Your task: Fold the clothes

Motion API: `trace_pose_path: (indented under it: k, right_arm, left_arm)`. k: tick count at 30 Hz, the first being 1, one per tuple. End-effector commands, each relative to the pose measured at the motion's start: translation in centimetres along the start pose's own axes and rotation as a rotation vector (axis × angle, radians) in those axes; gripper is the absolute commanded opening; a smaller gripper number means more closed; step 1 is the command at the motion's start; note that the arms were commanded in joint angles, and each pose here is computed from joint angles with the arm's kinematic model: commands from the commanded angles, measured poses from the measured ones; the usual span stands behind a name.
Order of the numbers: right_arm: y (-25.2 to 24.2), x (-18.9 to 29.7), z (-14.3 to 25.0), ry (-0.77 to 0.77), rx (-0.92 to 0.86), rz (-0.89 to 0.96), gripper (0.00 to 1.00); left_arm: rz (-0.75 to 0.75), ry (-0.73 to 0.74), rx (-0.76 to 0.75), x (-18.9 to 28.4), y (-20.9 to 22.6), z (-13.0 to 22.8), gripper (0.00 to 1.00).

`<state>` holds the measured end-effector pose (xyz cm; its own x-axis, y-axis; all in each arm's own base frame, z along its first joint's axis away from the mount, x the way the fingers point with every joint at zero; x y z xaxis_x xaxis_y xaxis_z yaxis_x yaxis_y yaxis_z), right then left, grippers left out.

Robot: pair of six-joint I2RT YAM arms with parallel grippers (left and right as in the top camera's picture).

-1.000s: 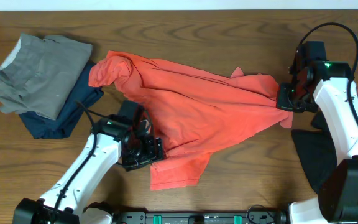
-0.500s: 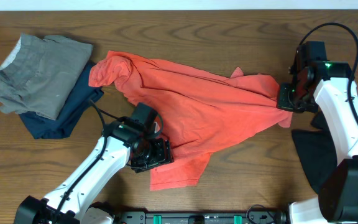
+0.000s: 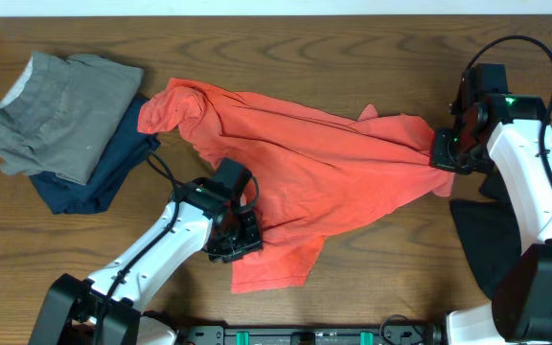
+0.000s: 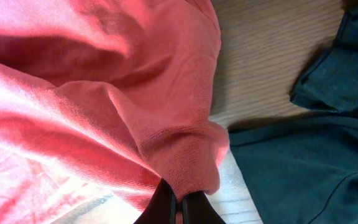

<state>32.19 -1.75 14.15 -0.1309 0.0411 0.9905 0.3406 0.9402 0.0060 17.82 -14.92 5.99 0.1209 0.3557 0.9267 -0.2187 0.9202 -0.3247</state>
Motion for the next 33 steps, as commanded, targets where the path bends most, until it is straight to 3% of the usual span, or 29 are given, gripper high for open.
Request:
trace_pose_path:
  k: [1, 8, 16, 17, 19, 20, 28, 33]
  right_arm:
    - [-0.5, 0.5, -0.4, -0.022, -0.021, 0.015, 0.01]
    - [-0.4, 0.5, -0.6, -0.032, -0.021, 0.012, 0.03]
    - [-0.3, 0.3, -0.8, -0.041, 0.021, 0.005, 0.05]
    - [-0.2, 0.3, -1.2, -0.061, 0.038, 0.000, 0.10]
    - [0.1, 0.4, -2.1, -0.104, 0.059, -0.012, 0.31]
    - [0.2, 0.4, -2.3, -0.109, 0.058, -0.018, 0.36]
    - [1.3, -0.1, 2.5, 0.111, 0.047, -0.096, 0.41]
    - [-1.0, -1.9, 5.1, 0.184, -0.119, 0.083, 0.48]
  left_arm:
    - [-0.009, -0.004, 0.000, -0.1, 0.2, 0.0, 0.06]
    - [0.016, -0.050, -0.060, 3.1, 0.0, -1.0, 0.06]
    - [-0.060, -0.274, 0.225, 9.4, 7.0, -4.5, 0.06]
    - [-0.052, -0.294, 0.263, 10.0, 7.8, -4.8, 0.06]
    - [-0.027, -0.310, 0.319, 10.6, 8.8, -5.1, 0.06]
    - [-0.006, -0.308, 0.334, 10.7, 9.0, -5.1, 0.06]
    - [-0.074, -0.275, 0.341, 10.6, 10.3, -4.2, 0.06]
    - [-0.109, -0.291, 0.341, 10.7, 10.8, -4.4, 0.06]
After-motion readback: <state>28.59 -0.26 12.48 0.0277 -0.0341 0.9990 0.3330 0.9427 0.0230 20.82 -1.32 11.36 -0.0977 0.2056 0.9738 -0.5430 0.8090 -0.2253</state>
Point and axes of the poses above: each gripper's point midway between its finger pads, its own x axis back along the fingers, its own y axis along the line the jaws close on, z = x × y, the point moved 3 cm from there along x, back along the fingers, and after that the axes turned 5 degrees about -x, right-handed, at the moved point
